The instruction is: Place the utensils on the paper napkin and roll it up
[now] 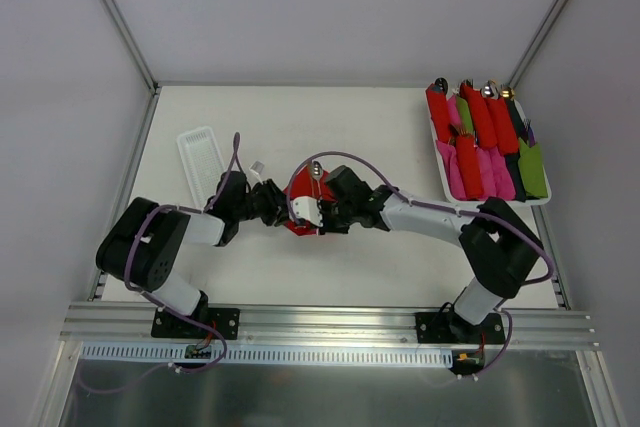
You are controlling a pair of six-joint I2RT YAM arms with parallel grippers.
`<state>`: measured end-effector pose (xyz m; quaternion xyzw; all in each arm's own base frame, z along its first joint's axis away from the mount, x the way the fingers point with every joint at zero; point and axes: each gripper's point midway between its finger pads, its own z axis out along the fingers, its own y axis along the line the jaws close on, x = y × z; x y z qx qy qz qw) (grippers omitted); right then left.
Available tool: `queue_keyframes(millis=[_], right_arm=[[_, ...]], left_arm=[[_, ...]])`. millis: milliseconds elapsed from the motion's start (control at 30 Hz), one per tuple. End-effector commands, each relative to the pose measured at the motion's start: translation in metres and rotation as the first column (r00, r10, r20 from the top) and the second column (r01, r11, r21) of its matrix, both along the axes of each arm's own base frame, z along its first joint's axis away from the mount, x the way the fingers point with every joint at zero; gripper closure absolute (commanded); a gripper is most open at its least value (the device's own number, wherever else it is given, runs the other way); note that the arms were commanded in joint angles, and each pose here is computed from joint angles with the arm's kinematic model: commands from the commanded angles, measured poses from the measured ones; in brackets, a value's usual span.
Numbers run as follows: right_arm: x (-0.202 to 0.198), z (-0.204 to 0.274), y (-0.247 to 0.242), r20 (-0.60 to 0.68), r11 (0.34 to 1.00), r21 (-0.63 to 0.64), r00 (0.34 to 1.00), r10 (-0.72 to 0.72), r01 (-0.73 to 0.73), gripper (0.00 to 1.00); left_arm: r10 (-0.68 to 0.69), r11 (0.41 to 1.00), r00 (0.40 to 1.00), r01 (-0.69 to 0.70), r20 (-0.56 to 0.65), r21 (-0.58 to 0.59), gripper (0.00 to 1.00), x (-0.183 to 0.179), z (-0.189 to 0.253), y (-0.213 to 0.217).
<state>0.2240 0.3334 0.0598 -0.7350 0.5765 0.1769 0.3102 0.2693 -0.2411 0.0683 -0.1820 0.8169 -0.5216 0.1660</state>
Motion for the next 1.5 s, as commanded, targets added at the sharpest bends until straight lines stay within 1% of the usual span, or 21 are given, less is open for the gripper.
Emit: queue_keyframes(millis=[0,233,367,567,733,833,933,1067,1100,1467], right_arm=[[0.000,0.004,0.002,-0.050,0.999,0.005,0.998,0.035,-0.035,0.96],[0.019,0.003,0.004,-0.123,1.000,0.011,0.992,0.000,0.001,0.96],[0.025,0.006,0.008,-0.159,0.999,0.032,0.987,-0.010,0.016,0.96],[0.039,0.013,0.010,-0.176,0.998,0.055,0.984,-0.032,0.042,0.96],[0.047,0.009,0.007,-0.216,0.996,0.054,0.975,-0.057,0.070,0.95],[0.051,0.009,0.008,-0.223,0.996,0.057,0.973,-0.061,0.075,0.95],[0.055,0.009,0.009,-0.230,0.994,0.061,0.971,-0.069,0.085,0.94],[0.062,0.007,0.009,-0.241,0.993,0.062,0.967,-0.081,0.099,0.94],[0.063,0.005,0.008,-0.242,0.993,0.058,0.967,-0.083,0.100,0.94],[0.074,0.002,0.008,-0.268,0.991,0.058,0.958,-0.105,0.125,0.92]], left_arm=[[-0.007,0.997,0.991,0.016,0.135,-0.070,0.74,0.005,0.036,-0.002],[-0.025,0.995,0.972,0.046,0.233,-0.086,0.73,-0.002,0.055,-0.001],[-0.040,0.995,0.968,0.062,0.247,-0.084,0.73,-0.009,0.055,0.000],[-0.065,0.993,0.964,0.089,0.257,-0.083,0.73,-0.020,0.051,0.001],[-0.105,0.991,0.958,0.123,0.267,-0.053,0.81,-0.026,0.044,0.000],[-0.131,0.989,0.951,0.143,0.279,-0.025,0.82,-0.024,0.042,-0.003],[-0.159,0.986,0.951,0.168,0.263,-0.009,0.83,-0.024,0.035,-0.008],[-0.177,0.982,0.952,0.187,0.248,-0.018,0.84,-0.016,0.031,-0.017],[-0.172,0.983,0.958,0.181,0.228,-0.016,0.85,-0.014,0.025,-0.017],[-0.181,0.981,0.964,0.191,0.196,-0.035,0.87,0.001,0.013,-0.031]])
